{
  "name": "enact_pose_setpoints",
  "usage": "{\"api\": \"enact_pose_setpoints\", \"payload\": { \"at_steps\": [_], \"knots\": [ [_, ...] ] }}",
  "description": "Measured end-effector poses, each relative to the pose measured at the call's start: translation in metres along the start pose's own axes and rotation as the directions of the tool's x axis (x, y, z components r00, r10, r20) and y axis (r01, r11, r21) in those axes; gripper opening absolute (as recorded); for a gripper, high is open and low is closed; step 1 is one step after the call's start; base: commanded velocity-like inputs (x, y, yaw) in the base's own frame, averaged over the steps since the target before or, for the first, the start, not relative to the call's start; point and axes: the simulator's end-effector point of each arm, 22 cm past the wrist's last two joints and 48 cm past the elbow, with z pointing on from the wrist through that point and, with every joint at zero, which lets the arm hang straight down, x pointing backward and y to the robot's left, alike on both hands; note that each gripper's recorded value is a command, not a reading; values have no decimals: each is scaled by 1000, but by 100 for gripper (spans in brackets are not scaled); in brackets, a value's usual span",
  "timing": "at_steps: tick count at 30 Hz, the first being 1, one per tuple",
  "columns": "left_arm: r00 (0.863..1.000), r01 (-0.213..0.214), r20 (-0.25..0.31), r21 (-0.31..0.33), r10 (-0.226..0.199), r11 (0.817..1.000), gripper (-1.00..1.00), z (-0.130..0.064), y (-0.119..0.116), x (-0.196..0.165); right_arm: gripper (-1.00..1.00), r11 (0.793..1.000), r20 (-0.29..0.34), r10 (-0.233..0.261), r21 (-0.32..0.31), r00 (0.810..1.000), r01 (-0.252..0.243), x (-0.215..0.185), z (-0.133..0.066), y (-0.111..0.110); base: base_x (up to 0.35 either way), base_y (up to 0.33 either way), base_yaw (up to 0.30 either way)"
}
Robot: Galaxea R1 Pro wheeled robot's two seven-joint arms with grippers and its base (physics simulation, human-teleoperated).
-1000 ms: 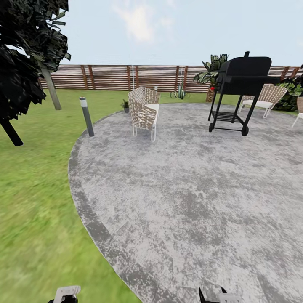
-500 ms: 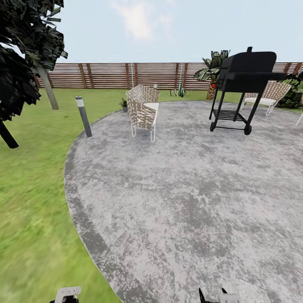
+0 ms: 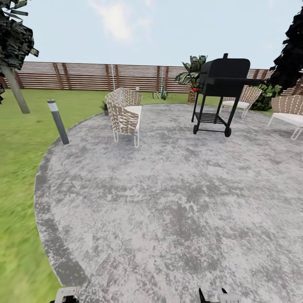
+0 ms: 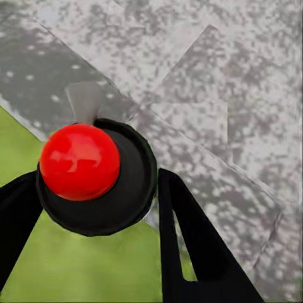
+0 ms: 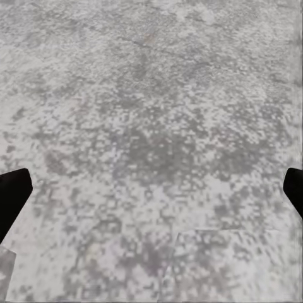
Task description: Pick up the pesticide atomizer in the garden and spray insectifuge to fully cover both potted plants in the garden.
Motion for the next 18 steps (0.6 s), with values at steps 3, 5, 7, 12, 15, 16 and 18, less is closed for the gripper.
{"api": "enact_pose_setpoints", "payload": {
  "at_steps": [3, 5, 7, 12, 15, 16, 18],
  "knots": [
    [1000, 0, 0, 0, 0, 1000, -100, 0, 0, 0, 100, 1000, 0, 0, 0, 1000, 0, 0, 0, 0, 339, 0, -263],
    [1000, 0, 0, 0, 0, 1000, -100, 0, 0, 0, 100, 1000, 0, 0, 0, 1000, 0, 0, 0, 0, 339, 0, -263],
    [1000, 0, 0, 0, 0, 1000, -100, 0, 0, 0, 100, 1000, 0, 0, 0, 1000, 0, 0, 0, 0, 339, 0, -227],
    [1000, 0, 0, 0, 0, 1000, -100, 0, 0, 0, 100, 1000, 0, -2, -2, 1000, 2, 0, 0, 1, 339, 0, -27],
    [1000, 0, 0, 0, 0, 1000, -100, 0, 0, 0, 100, 1000, -1, -2, -2, 1000, 2, 0, 0, 1, 339, 0, -2],
    [1000, -1, 0, 0, 1, 1000, -100, 0, 0, 0, 100, 1000, -1, -2, -2, 1000, 2, 0, 0, 1, 339, -5, -1],
    [1000, 0, 0, 0, 0, 1000, -100, 0, 0, 0, 100, 1000, 0, -2, -2, 1000, 2, 0, 0, 1, 339, -44, 0]
  ]
}}
